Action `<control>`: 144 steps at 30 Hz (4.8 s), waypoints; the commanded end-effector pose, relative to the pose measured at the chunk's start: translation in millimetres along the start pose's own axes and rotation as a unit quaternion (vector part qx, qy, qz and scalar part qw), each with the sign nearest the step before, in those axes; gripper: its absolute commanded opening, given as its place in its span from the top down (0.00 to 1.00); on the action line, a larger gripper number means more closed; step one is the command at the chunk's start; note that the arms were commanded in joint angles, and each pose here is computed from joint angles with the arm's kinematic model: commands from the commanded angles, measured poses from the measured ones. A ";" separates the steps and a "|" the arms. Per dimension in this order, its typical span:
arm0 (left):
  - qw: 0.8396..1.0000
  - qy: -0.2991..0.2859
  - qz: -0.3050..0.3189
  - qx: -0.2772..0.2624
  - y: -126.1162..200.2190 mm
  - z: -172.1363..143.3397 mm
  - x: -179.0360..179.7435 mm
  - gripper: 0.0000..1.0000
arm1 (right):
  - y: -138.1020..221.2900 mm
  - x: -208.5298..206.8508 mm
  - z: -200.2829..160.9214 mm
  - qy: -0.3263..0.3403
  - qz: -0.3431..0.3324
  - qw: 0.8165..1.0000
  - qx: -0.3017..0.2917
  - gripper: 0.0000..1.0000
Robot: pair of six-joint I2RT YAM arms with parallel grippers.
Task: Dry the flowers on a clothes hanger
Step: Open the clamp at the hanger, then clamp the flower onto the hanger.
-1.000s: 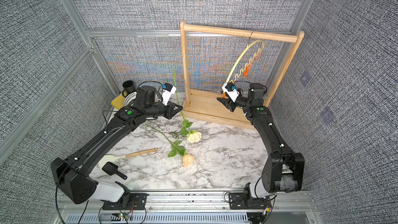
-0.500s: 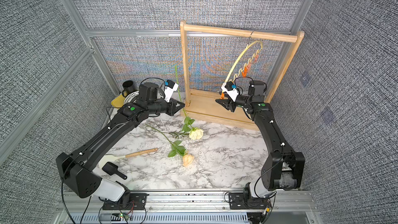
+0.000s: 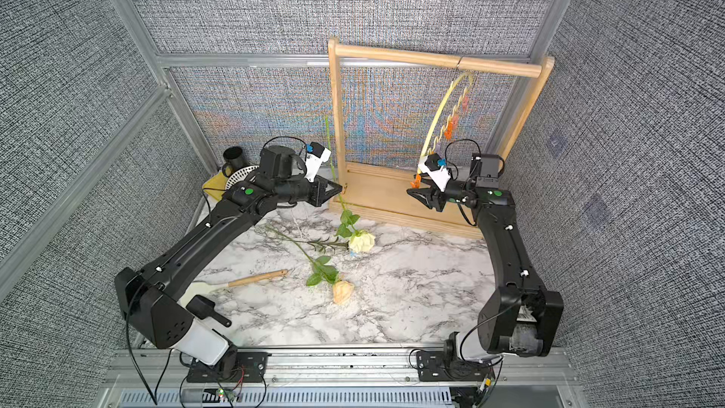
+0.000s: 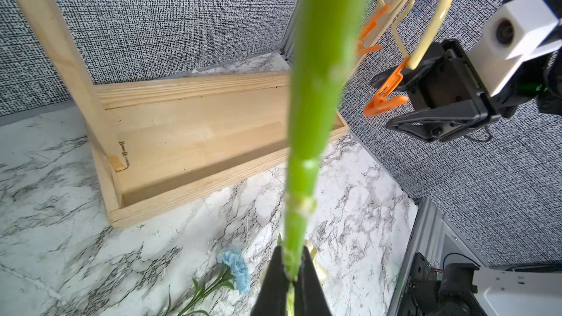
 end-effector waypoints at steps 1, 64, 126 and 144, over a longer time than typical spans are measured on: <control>1.000 -0.003 -0.012 -0.010 -0.9 6.2 -3.1 0.98 | 11.4 2.1 0.3 0.012 -0.010 1.000 -0.002 0.47; 0.947 0.237 -0.167 -0.136 -129.8 67.1 -10.9 0.98 | -46.6 7.6 53.5 -0.078 0.041 0.993 -0.081 0.71; 0.931 0.268 -0.210 -0.130 -126.1 74.7 -25.9 0.98 | -46.6 11.0 54.4 -0.049 0.058 0.995 -0.068 0.77; 0.931 0.268 -0.211 -0.132 -127.2 73.7 -25.1 0.98 | -49.2 2.8 51.1 -0.056 0.040 0.996 -0.060 0.66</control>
Point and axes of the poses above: each gripper's point midway between its finger pads, its own y axis back along the fingers, its own x axis along the line the jaws close on, z = x × y, the point moved 1 cm from there along y, back along the fingers, and after that the axes turned 9 degrees about -y, right-handed, at the moved point
